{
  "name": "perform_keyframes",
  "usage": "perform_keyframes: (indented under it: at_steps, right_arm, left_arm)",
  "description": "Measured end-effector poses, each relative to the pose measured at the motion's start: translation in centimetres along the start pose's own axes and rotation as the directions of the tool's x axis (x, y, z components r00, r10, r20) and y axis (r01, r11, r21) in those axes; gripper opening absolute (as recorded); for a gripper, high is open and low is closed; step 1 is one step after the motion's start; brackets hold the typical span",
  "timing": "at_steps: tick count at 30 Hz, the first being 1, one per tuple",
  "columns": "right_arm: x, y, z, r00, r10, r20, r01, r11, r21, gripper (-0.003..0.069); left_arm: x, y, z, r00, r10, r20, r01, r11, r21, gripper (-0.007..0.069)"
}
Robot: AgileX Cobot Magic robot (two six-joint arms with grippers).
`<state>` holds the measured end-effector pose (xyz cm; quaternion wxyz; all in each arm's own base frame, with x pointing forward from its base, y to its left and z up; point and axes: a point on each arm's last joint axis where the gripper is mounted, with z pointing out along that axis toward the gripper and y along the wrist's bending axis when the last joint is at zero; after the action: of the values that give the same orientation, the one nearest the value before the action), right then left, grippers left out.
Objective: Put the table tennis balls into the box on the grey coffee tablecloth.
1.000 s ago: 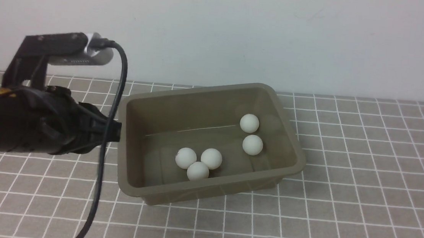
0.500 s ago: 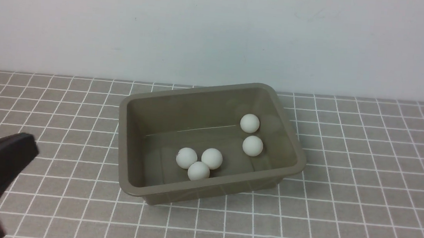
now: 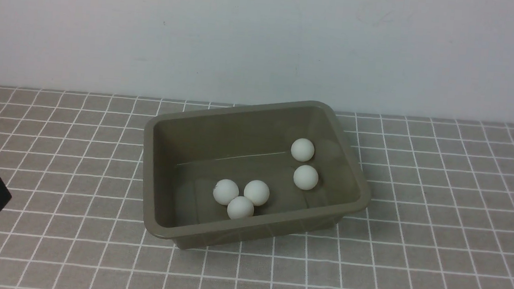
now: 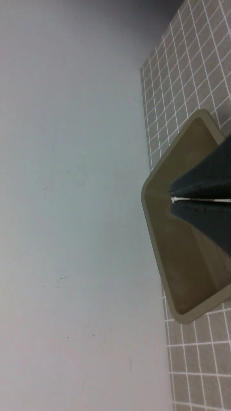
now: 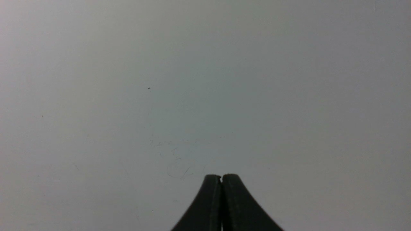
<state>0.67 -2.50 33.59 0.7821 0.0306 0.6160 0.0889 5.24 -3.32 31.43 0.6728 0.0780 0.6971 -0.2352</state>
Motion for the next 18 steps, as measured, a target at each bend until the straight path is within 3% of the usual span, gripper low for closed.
perform_keyframes:
  at_steps: [6, 10, 18]
  right_arm:
    - [0.0, 0.0, 0.0, 1.000, 0.000, 0.000, 0.000, 1.000, 0.000, -0.0015]
    - [0.0, 0.0, 0.0, 1.000, 0.000, 0.000, 0.000, 1.000, 0.000, -0.0013]
    - [0.0, 0.0, 0.0, 1.000, -0.001, 0.000, 0.001, 1.000, 0.001, -0.0013]
  left_arm:
    - [0.1, 0.1, 0.0, 0.994, 0.108, -0.005, -0.108, 0.994, -0.011, -0.0005]
    - [0.5, 0.7, -0.7, 0.975, 0.223, -0.016, -0.223, 0.972, -0.078, -0.0005]
    - [6.7, 3.6, -1.9, 0.978, 0.201, -0.057, -0.208, 0.916, -0.344, -0.0005]
